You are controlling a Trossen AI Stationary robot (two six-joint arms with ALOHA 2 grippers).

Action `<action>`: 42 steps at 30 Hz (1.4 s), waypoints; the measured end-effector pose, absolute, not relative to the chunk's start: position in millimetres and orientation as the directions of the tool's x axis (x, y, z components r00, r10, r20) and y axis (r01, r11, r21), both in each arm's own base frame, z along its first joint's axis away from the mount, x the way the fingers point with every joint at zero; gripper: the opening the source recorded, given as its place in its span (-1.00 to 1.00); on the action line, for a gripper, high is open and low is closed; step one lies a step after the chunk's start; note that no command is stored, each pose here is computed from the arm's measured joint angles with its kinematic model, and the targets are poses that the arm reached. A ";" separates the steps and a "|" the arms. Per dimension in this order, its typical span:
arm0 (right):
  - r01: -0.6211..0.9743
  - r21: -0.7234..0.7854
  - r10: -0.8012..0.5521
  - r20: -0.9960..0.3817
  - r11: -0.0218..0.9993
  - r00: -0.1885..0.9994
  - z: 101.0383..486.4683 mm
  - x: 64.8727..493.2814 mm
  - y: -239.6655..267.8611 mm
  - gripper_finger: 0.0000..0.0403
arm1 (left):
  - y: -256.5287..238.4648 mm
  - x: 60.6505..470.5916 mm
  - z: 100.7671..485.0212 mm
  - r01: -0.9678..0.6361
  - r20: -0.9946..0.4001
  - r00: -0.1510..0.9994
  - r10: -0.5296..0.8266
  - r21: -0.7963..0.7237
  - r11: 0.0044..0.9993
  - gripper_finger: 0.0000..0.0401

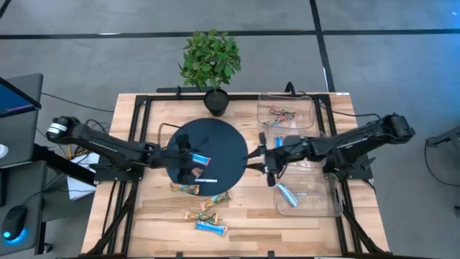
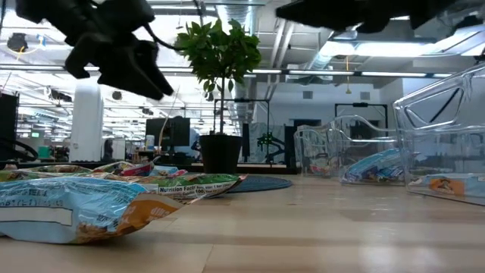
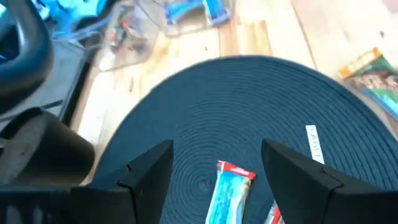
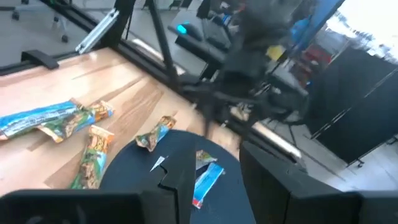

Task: Pick and place Granola Bars by type
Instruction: Put the yellow granola bar into the bottom transparent bin

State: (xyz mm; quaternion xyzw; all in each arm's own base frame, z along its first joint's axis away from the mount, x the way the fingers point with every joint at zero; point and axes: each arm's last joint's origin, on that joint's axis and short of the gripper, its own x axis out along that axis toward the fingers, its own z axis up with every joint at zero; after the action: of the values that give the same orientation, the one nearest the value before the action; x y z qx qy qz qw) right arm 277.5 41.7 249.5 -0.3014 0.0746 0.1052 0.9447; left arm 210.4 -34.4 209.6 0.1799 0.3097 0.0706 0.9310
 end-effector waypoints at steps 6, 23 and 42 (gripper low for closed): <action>-0.376 -0.401 0.265 -0.306 0.835 0.914 234.7 314.4 47.3 -0.41 | -28.9 186.5 209.9 -0.059 -0.475 0.845 0.245 0.372 0.926 0.20; -0.629 -0.112 0.488 -0.532 0.769 0.692 166.0 384.5 56.1 0.00 | -24.4 175.3 210.9 -0.131 -0.438 0.843 0.312 0.396 0.909 0.20; -0.646 0.048 0.561 -0.549 0.761 0.620 118.8 423.2 63.2 0.19 | -23.8 175.5 211.6 -0.157 -0.426 0.840 0.335 0.401 0.903 0.20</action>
State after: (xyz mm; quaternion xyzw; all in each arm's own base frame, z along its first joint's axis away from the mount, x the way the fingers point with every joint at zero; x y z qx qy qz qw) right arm 423.2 63.2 118.8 -0.0772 0.2771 0.3366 0.8966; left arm 175.5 -23.8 211.6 0.1779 0.2508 0.1304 0.9426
